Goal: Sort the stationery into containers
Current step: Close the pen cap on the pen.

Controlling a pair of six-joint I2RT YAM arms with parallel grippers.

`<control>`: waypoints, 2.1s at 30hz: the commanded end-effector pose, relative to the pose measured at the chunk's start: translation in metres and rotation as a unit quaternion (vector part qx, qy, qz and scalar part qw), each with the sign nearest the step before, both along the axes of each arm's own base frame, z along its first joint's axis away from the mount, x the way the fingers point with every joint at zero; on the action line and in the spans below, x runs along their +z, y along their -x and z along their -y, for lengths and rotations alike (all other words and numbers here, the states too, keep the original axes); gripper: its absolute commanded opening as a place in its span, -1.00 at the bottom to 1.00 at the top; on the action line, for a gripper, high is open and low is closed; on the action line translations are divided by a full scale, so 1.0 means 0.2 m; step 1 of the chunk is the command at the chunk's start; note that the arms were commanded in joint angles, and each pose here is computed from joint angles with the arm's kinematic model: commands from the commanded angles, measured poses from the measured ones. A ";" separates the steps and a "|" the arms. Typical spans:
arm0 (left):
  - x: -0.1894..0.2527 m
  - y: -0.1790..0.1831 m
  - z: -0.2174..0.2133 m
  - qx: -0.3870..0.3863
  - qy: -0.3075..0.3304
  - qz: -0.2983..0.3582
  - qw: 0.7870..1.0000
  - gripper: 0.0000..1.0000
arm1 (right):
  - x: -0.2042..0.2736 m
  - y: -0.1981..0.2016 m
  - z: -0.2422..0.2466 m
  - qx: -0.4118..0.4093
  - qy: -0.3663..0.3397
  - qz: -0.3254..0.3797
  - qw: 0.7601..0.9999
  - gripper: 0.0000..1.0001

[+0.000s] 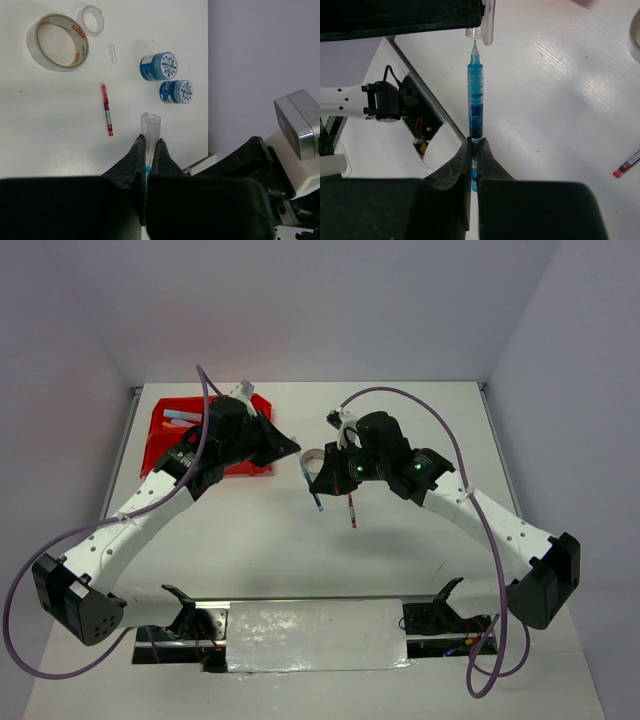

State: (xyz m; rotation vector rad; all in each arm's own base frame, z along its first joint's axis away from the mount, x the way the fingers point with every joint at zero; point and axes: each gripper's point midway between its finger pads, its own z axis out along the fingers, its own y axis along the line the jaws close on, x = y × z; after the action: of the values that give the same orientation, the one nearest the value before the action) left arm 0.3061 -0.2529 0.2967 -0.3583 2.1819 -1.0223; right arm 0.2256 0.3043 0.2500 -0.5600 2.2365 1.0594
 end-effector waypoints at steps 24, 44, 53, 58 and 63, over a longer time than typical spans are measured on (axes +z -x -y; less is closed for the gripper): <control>0.02 0.00 0.02 -0.016 0.008 0.011 1.000 -1.00 | 0.20 -0.10 -0.05 -0.001 -0.022 0.050 0.998 -1.00; -0.02 0.03 0.06 -0.040 0.017 -0.002 0.999 -1.00 | 0.28 -0.25 -0.07 -0.025 -0.030 0.076 0.996 -1.00; -0.05 0.06 0.11 -0.078 0.019 -0.008 0.997 -1.00 | 0.40 -0.36 -0.08 -0.030 -0.045 0.134 0.990 -1.00; -0.01 0.09 0.16 -0.107 0.026 0.005 0.994 -0.98 | 0.44 -0.40 -0.10 -0.025 -0.067 0.165 0.984 -1.00; 0.03 0.09 0.13 -0.103 0.019 0.023 0.994 -0.54 | 0.47 -0.30 -0.13 0.018 -0.103 0.163 0.981 -1.00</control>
State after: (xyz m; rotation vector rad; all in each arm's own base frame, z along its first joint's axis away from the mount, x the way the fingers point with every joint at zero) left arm 0.3239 -0.2590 0.3048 -0.2719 2.0978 -1.0597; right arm 0.2687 0.3111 0.2697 -0.5858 2.1793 1.0183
